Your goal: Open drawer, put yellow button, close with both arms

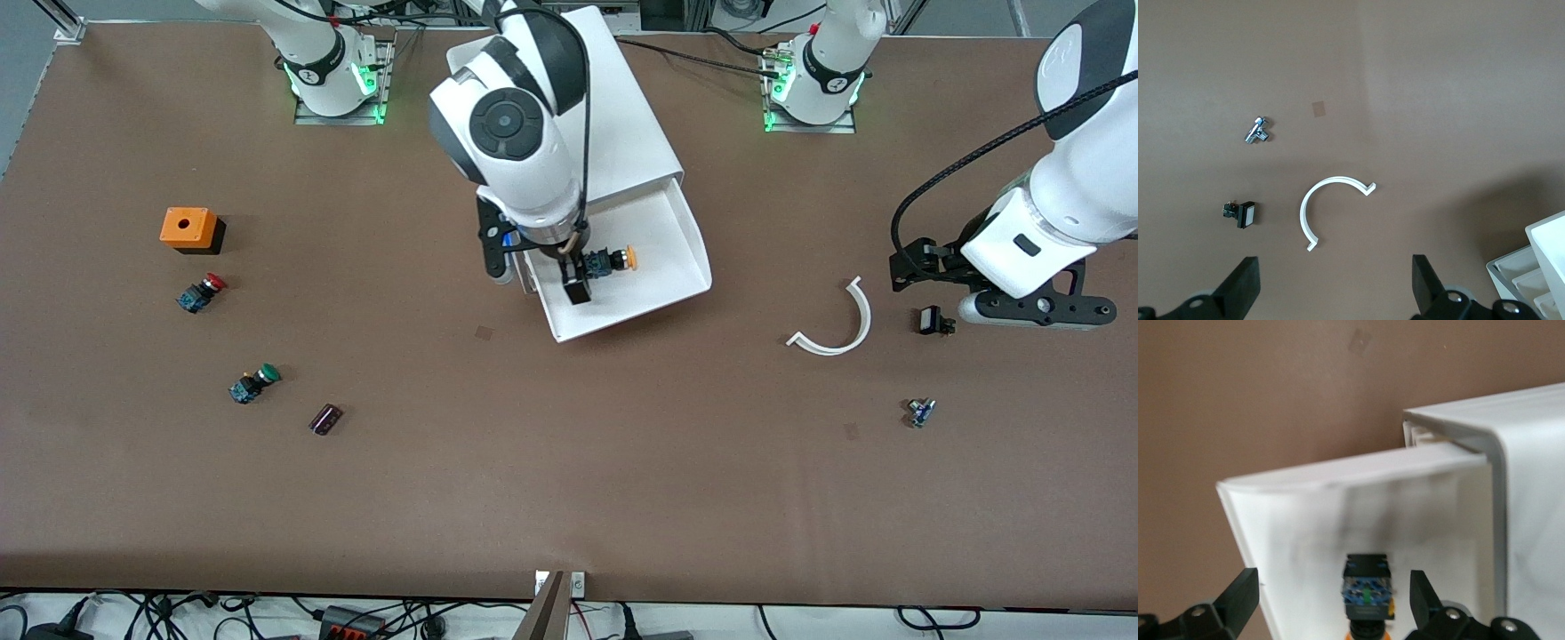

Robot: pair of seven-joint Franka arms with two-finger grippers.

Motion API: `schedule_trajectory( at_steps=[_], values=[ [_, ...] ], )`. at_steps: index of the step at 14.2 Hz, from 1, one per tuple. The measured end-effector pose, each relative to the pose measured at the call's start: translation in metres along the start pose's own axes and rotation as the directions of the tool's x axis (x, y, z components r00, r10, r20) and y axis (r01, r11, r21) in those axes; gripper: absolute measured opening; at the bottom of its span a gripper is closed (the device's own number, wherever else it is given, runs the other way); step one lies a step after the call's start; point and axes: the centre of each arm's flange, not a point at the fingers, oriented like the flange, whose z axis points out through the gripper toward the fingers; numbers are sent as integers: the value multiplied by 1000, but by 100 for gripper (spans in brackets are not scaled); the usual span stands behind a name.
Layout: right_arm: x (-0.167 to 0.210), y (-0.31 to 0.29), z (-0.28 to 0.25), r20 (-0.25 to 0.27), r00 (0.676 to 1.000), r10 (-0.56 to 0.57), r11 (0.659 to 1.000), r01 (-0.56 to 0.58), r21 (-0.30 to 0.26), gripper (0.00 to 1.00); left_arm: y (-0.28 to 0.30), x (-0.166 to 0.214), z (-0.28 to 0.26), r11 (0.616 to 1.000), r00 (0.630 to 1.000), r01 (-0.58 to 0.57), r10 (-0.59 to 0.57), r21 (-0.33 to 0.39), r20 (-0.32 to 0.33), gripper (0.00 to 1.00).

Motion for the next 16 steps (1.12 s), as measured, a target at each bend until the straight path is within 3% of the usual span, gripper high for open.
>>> schedule_trajectory(
  at_steps=[2, 7, 10, 16],
  values=[
    [24, -10, -30, -34, 998, -44, 998, 46, 32, 100, 0, 0, 0, 1000, 1000, 1, -1, 0, 0, 100],
    [129, -34, -100, -75, 976, -203, 979, 203, -11, 100, 0, 0, 0, 1000, 1000, 1, -1, -1, 0, 100],
    [207, -45, -107, -62, 931, -361, 929, 352, -118, 100, 0, 0, 0, 1000, 1000, 1, -1, -1, 0, 100],
    [323, -61, -115, -17, 826, -563, 818, 555, -148, 100, 0, 0, 0, 1000, 1000, 15, -15, -1, 0, 100]
  ],
)
